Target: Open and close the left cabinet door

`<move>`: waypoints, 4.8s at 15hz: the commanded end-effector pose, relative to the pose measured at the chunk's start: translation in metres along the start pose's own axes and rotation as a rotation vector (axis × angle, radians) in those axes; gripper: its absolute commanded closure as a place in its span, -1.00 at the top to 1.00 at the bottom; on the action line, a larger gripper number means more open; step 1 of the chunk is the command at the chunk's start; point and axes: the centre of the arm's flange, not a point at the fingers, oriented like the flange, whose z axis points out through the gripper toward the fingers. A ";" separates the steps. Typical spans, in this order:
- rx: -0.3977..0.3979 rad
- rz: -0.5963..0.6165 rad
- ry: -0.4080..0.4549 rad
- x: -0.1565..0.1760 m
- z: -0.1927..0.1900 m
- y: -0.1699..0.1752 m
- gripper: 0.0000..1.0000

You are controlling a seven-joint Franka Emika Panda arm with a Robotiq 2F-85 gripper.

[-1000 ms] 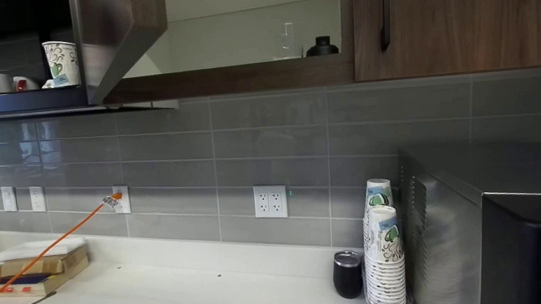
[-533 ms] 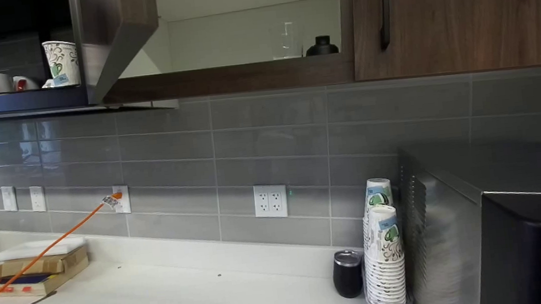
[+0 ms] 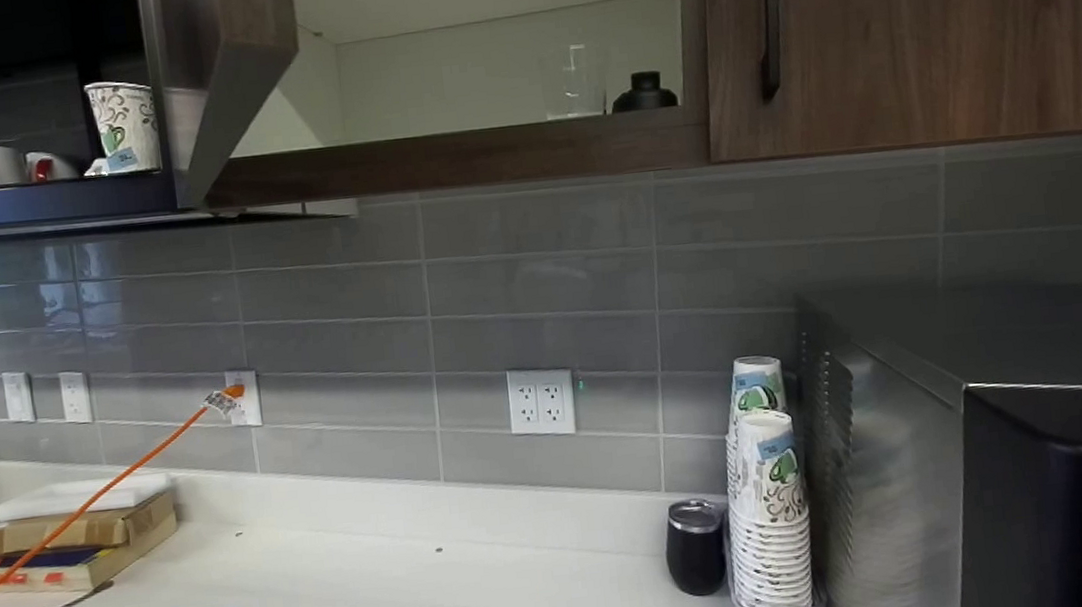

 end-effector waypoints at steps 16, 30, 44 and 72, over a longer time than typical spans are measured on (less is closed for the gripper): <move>0.238 0.074 0.016 0.065 0.064 0.001 -0.93; 0.237 0.156 0.085 0.136 0.131 0.025 -0.93; 0.290 0.133 0.046 0.210 0.197 0.032 -0.93; 0.397 0.007 0.095 0.252 0.208 0.030 0.84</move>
